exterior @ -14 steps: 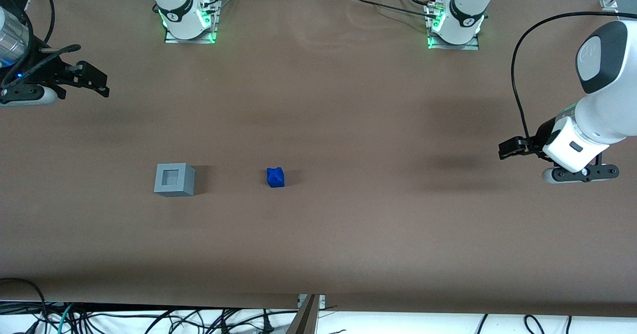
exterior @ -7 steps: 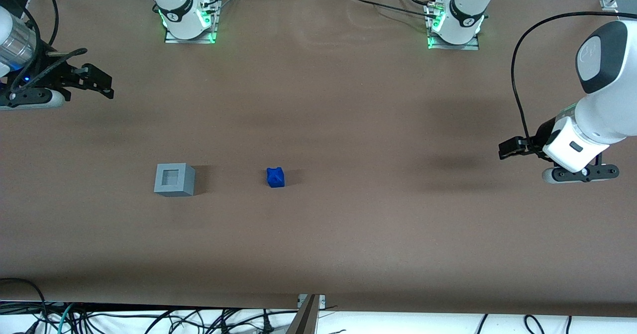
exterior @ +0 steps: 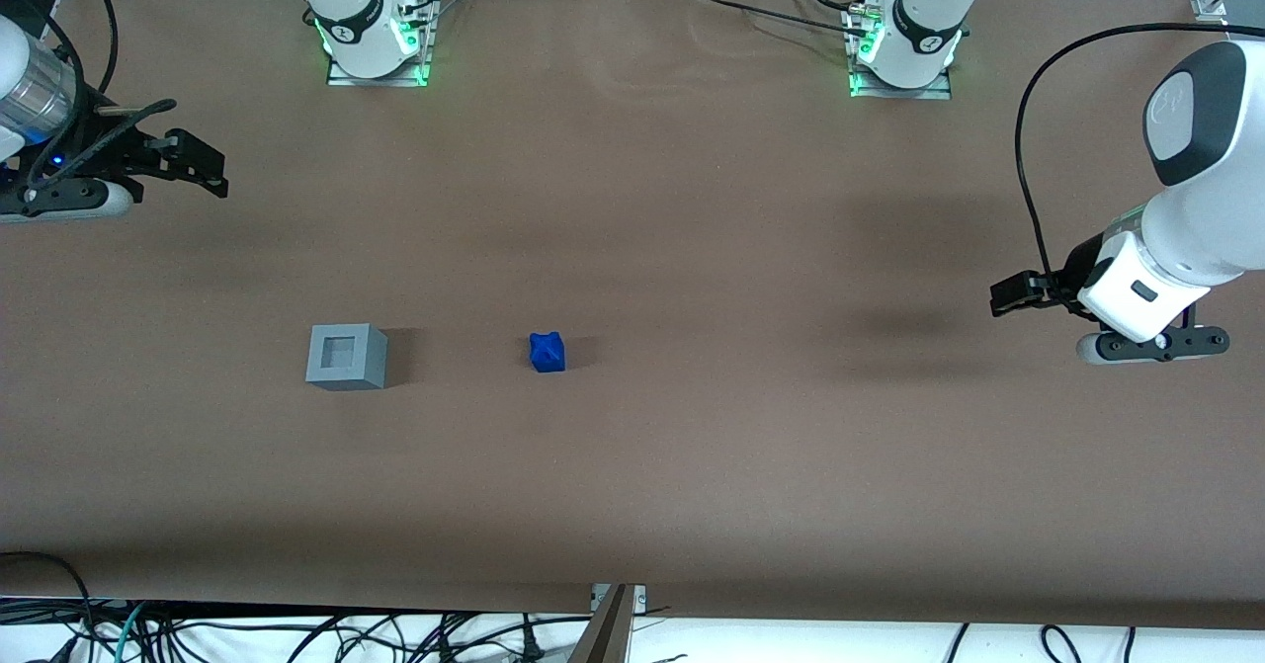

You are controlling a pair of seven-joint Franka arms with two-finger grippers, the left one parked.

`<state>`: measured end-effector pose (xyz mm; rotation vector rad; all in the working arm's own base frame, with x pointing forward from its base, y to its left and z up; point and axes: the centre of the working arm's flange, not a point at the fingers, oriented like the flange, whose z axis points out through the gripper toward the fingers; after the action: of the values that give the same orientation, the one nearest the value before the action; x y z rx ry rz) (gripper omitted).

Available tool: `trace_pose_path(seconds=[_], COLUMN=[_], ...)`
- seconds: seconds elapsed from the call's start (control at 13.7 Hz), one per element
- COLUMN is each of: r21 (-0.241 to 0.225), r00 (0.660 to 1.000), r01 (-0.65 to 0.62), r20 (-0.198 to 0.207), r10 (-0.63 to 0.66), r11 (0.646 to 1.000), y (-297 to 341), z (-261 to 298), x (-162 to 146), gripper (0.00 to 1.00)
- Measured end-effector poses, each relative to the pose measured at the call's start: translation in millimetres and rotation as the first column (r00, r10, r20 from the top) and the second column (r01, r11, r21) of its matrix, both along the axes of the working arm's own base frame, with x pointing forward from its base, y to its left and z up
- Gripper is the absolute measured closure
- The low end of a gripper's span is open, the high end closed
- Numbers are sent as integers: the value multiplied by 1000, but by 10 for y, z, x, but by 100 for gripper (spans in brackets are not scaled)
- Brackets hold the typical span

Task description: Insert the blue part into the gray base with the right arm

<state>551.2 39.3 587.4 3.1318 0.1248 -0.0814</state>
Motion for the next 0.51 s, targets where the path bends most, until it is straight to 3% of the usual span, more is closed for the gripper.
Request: trace_pose_path(seconds=[0.51], r21=[0], r00=[1000], r01=[-2], r20=[-9], r10=[2], r11=[1000], y=[0], z=[-48], x=[21], gripper=[0])
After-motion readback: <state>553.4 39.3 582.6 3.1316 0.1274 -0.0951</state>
